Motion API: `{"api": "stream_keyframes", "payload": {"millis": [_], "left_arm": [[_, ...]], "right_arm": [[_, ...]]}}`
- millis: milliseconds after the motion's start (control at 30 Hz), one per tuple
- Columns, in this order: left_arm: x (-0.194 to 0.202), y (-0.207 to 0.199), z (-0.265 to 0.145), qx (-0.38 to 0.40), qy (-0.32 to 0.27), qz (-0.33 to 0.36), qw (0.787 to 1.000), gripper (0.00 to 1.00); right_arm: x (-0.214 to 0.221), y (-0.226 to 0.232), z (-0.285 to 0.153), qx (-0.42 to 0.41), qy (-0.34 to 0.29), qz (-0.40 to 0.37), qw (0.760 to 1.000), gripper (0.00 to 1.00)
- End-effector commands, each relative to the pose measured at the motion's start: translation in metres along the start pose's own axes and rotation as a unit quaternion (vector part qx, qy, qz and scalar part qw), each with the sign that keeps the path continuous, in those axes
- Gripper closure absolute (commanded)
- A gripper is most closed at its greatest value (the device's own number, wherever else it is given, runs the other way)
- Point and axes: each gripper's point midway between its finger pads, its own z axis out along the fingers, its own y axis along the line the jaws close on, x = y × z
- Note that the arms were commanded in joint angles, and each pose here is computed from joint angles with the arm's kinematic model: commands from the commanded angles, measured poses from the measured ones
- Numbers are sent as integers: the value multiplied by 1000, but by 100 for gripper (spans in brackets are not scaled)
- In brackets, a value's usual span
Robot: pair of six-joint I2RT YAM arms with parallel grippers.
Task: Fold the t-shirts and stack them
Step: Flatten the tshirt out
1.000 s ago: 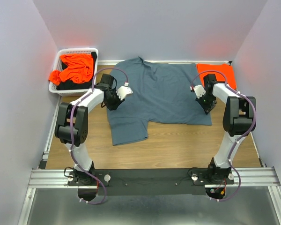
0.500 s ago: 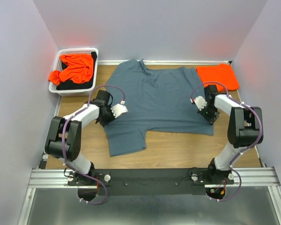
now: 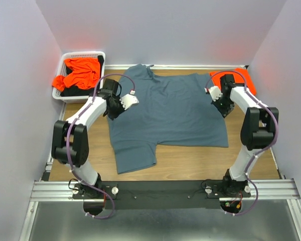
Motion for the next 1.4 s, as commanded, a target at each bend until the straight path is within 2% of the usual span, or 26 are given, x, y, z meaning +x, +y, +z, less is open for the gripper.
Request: {"api": "stream_keyframes", "payload": {"millis": [0, 167, 333, 400, 533, 667, 767, 833, 933, 1033, 1133, 1367], "left_arm": [[-11, 17, 33, 3, -14, -56, 998, 83], [11, 18, 57, 1, 24, -79, 997, 82], [52, -19, 63, 34, 73, -71, 994, 83], [72, -43, 60, 56, 91, -66, 992, 83], [99, -75, 49, 82, 118, -64, 988, 92], [112, -92, 32, 95, 135, -51, 985, 94], [109, -94, 15, 97, 128, -37, 986, 94], [94, -81, 5, 82, 109, -32, 990, 92], [57, -62, -1, 80, 57, -39, 994, 85], [29, -38, 3, 62, 25, -67, 995, 83], [15, -20, 15, 45, 8, -88, 995, 83], [29, -22, 39, 42, 27, -101, 994, 83]], "right_arm": [[-10, 8, 25, -41, 12, 37, 998, 92], [-7, 9, 44, -39, 28, 42, 998, 93], [16, 21, 56, -39, 53, 31, 997, 93], [21, 25, 55, -40, 56, 27, 997, 93], [40, 41, 49, -53, 64, 20, 996, 93], [68, 58, 38, -64, 84, 4, 994, 93], [93, 71, 27, -73, 102, -24, 992, 94], [88, 65, 14, -56, 85, -25, 995, 94], [53, 47, 2, -40, 36, 5, 999, 93], [20, 31, -3, -41, 3, 29, 999, 93], [6, 24, 16, -51, 14, 39, 998, 93], [-10, 15, 32, -53, 13, 49, 997, 93]]}}
